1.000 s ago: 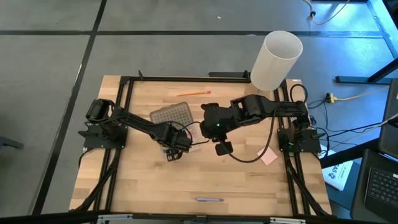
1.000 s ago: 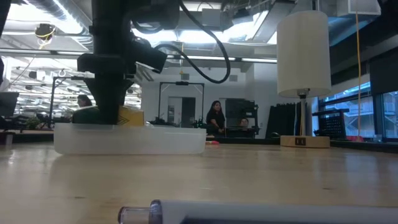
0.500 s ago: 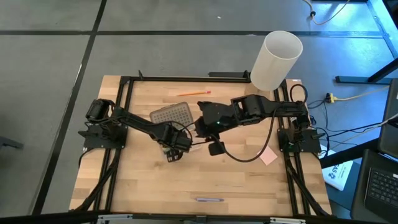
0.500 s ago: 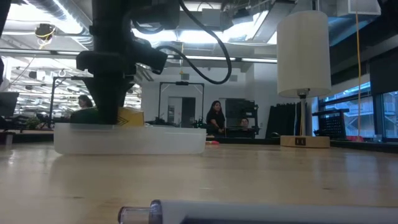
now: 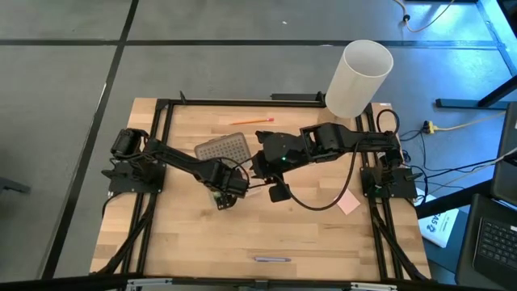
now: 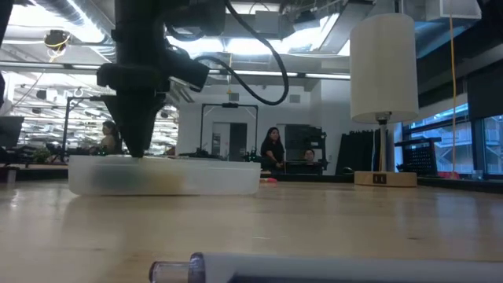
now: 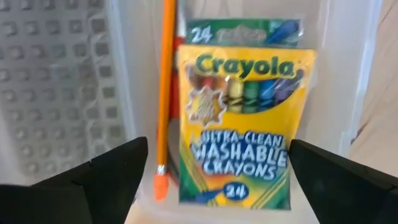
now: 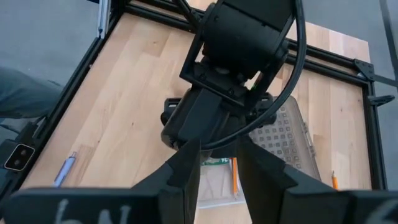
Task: Pack school essentials
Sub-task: Put the yellow crayon box into the transparent supply box, then put the orange pencil into the transparent supply box
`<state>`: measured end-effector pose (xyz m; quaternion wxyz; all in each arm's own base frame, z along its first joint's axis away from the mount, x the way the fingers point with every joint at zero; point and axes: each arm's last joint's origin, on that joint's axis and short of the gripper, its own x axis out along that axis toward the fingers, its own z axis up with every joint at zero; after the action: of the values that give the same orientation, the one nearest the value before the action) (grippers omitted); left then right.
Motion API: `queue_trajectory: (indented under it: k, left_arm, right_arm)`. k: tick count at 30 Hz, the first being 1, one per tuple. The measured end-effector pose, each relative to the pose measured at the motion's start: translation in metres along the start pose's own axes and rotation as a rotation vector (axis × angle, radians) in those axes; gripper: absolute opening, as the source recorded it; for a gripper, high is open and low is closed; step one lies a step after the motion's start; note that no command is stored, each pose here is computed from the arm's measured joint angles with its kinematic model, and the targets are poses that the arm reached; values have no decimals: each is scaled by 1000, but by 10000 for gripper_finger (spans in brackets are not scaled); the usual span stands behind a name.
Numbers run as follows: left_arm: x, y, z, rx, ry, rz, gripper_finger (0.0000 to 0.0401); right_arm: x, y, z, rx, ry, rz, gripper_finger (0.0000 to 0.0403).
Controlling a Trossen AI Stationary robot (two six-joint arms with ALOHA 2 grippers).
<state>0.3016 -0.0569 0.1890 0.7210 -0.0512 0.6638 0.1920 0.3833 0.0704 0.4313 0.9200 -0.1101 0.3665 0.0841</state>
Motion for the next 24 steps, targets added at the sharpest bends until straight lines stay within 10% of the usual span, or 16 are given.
queue_trajectory:
  k: [24]
  left_arm:
    - [-94, -11, -63, -30, -302, -41, 388]
  right_arm:
    - [0, -7, -8, 100, 78, -6, 106]
